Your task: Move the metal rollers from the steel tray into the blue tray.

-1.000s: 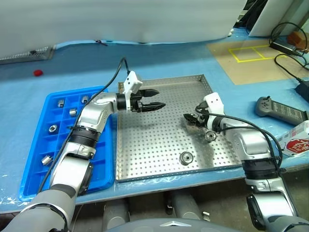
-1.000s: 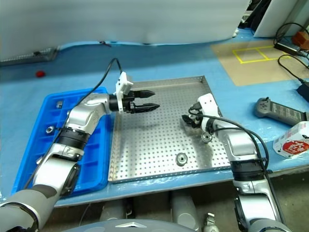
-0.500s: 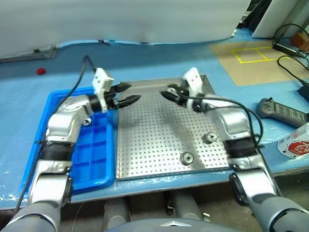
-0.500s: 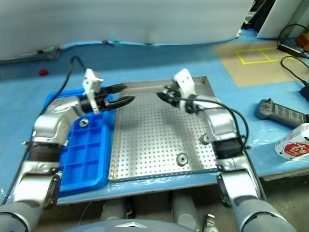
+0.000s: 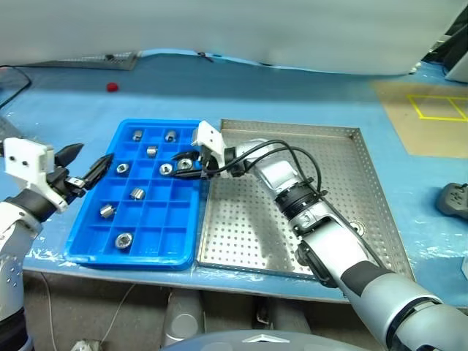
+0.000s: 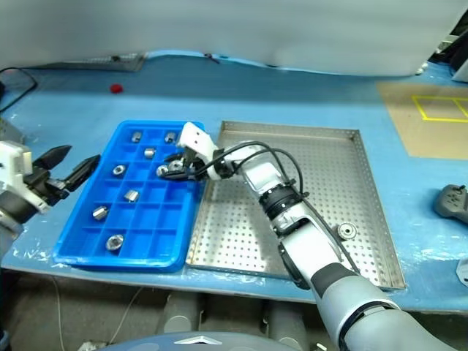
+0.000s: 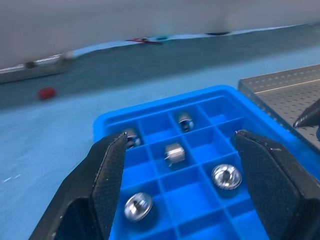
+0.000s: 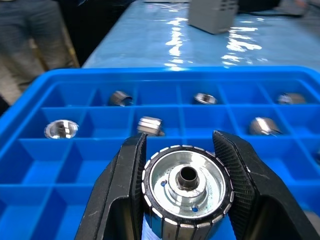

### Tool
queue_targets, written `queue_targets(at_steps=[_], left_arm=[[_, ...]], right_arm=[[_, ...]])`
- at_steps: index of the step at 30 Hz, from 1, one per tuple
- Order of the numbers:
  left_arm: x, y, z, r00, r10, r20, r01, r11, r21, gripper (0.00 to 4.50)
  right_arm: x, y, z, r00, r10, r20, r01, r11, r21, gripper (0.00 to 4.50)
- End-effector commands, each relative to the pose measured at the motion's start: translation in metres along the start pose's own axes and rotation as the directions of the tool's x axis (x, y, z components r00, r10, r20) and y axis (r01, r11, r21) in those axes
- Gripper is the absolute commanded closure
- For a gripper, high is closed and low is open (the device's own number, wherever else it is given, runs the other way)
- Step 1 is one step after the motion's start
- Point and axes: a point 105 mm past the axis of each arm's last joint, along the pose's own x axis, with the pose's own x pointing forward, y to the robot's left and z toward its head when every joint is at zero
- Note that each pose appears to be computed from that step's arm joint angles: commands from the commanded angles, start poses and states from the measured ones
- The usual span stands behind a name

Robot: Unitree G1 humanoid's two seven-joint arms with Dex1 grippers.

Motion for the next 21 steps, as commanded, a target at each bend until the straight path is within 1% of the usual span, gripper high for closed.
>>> queue_targets(at_steps=[1,5,8,9,11,14,15,18,19,21], left_arm=[[-0.007,0.001,0.017,0.999,0.025,0.043,-0.026,0.999,0.034,0.88],[-0.004,-0.001,0.017,0.999,0.019,0.041,-0.020,0.999,0.029,0.88],[0.001,-0.004,0.017,0.999,-0.001,0.041,0.000,1.000,0.024,0.88],[0.004,-0.005,0.016,0.999,-0.008,0.041,0.007,1.000,0.023,0.88],[0.010,-0.007,0.016,0.999,-0.025,0.040,0.024,1.000,0.020,0.88],[0.021,-0.011,0.016,0.997,-0.066,0.048,0.066,0.998,0.009,0.88],[0.028,-0.016,0.016,0.994,-0.098,0.055,0.098,0.995,0.002,0.88],[0.051,-0.034,0.016,0.975,-0.210,0.071,0.211,0.977,-0.019,0.88],[0.059,-0.043,0.015,0.962,-0.265,0.073,0.268,0.963,-0.035,0.88],[0.074,-0.067,0.011,0.910,-0.408,0.070,0.413,0.908,-0.070,0.88]], right_arm=[[0.013,0.008,0.016,0.998,0.056,0.023,-0.054,0.997,-0.062,2.82],[0.036,0.027,0.019,0.993,0.114,0.034,-0.112,0.992,-0.056,2.82],[0.045,0.035,0.015,0.992,0.125,0.022,-0.123,0.991,-0.058,2.82],[0.046,0.037,0.013,0.991,0.129,0.019,-0.128,0.990,-0.056,2.08],[0.047,0.037,0.012,0.993,0.120,0.021,-0.119,0.992,-0.043,1.47],[0.040,0.032,0.012,0.996,0.085,0.032,-0.084,0.996,-0.037,0.41],[0.032,0.024,0.012,0.998,0.044,0.041,-0.043,0.999,-0.022,0.12],[0.001,-0.001,0.007,0.995,-0.098,0.037,0.098,0.995,0.003,0.12],[-0.014,-0.009,0.004,0.988,-0.148,0.030,0.148,0.989,0.021,0.12],[-0.049,-0.019,-0.008,0.970,-0.242,-0.003,0.242,0.969,0.048,0.12]])
